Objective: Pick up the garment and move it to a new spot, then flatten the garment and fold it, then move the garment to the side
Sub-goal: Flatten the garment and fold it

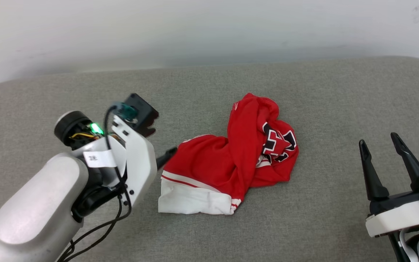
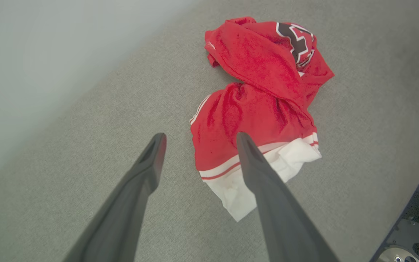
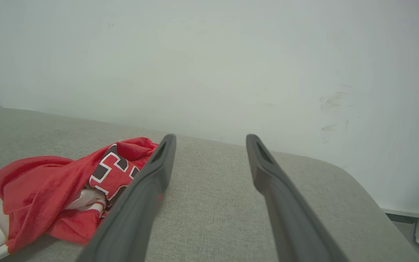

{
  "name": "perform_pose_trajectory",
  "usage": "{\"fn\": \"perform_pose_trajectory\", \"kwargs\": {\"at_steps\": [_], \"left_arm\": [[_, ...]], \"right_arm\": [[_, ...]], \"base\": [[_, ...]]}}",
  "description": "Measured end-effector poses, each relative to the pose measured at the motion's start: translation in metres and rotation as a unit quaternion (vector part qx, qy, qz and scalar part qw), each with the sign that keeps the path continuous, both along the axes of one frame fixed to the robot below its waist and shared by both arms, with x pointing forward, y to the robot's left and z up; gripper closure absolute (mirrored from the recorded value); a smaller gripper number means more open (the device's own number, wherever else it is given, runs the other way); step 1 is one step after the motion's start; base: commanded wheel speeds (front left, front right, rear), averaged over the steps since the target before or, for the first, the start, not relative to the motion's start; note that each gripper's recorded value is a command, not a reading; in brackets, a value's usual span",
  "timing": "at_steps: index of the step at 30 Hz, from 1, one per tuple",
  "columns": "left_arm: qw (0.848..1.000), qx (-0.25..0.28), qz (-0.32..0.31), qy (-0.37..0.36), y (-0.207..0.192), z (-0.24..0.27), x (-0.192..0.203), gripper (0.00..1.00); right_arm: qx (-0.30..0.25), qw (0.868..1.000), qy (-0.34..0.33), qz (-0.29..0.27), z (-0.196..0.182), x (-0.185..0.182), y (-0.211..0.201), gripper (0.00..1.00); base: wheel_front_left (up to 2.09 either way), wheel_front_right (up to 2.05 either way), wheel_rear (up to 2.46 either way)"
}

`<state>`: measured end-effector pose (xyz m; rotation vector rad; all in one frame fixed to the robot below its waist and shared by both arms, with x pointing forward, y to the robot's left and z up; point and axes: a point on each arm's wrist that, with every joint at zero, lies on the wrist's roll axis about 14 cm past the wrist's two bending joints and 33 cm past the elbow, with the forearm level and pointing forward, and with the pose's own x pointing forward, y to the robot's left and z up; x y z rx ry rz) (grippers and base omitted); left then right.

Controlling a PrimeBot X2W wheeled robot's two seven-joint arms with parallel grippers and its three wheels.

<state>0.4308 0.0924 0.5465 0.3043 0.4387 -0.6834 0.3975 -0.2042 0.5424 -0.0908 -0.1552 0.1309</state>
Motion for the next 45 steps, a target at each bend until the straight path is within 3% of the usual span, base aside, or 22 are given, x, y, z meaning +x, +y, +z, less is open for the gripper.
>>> {"fn": "perform_pose_trajectory", "kwargs": {"at_steps": [7, 17, 21, 25, 26, 30, 35, 36, 38, 45], "left_arm": [[0.987, 0.079, -0.064, 0.124, -0.016, -0.053, -0.02, 0.0], [0.94, 0.173, -0.108, 0.273, -0.008, -0.149, -0.048, 0.0], [0.927, 0.192, -0.125, 0.296, -0.009, -0.169, -0.052, 0.0], [0.925, 0.206, -0.139, 0.288, -0.011, -0.176, -0.048, 0.0], [0.926, 0.205, -0.141, 0.283, -0.013, -0.175, -0.047, 1.0], [0.935, 0.189, -0.144, 0.263, -0.018, -0.169, -0.043, 1.0], [0.968, 0.147, -0.137, 0.153, -0.025, -0.119, -0.011, 1.0], [0.968, 0.147, -0.137, 0.153, -0.025, -0.119, -0.011, 1.0], [0.982, 0.111, -0.116, 0.098, -0.02, -0.083, 0.008, 1.0], [0.993, 0.056, -0.1, -0.021, -0.014, 0.003, 0.021, 1.0]], "right_arm": [[-0.008, 1.0, 0.007, 0.001, -0.005, 0.002, 0.001, 0.0], [-0.014, 1.0, 0.017, -0.003, -0.015, 0.017, -0.004, 0.0], [-0.015, 0.999, 0.028, -0.004, -0.024, 0.021, -0.006, 0.0], [-0.016, 0.999, 0.036, -0.008, -0.03, 0.022, -0.009, 0.0], [-0.016, 0.999, 0.035, -0.009, -0.029, 0.023, -0.01, 0.0], [-0.017, 0.999, 0.032, -0.011, -0.028, 0.022, -0.013, 0.0], [-0.014, 1.0, 0.021, -0.016, -0.019, 0.017, -0.017, 0.0], [-0.014, 1.0, 0.021, -0.016, -0.019, 0.017, -0.017, 0.0], [-0.011, 1.0, 0.012, -0.013, -0.013, 0.015, -0.014, 0.0], [-0.008, 1.0, -0.003, -0.007, -0.002, 0.008, -0.011, 0.0]], "base": [[0.0, 0.0, 0.0], [0.0, 0.0, 0.0], [0.0, 0.0, 0.0], [0.0, 0.0, 0.0], [0.0, 0.0, 0.0], [0.0, 0.0, 0.0], [0.0, 0.0, 0.0], [0.0, 0.0, 0.0], [0.0, 0.0, 0.0], [0.0, 0.0, 0.0]]}}
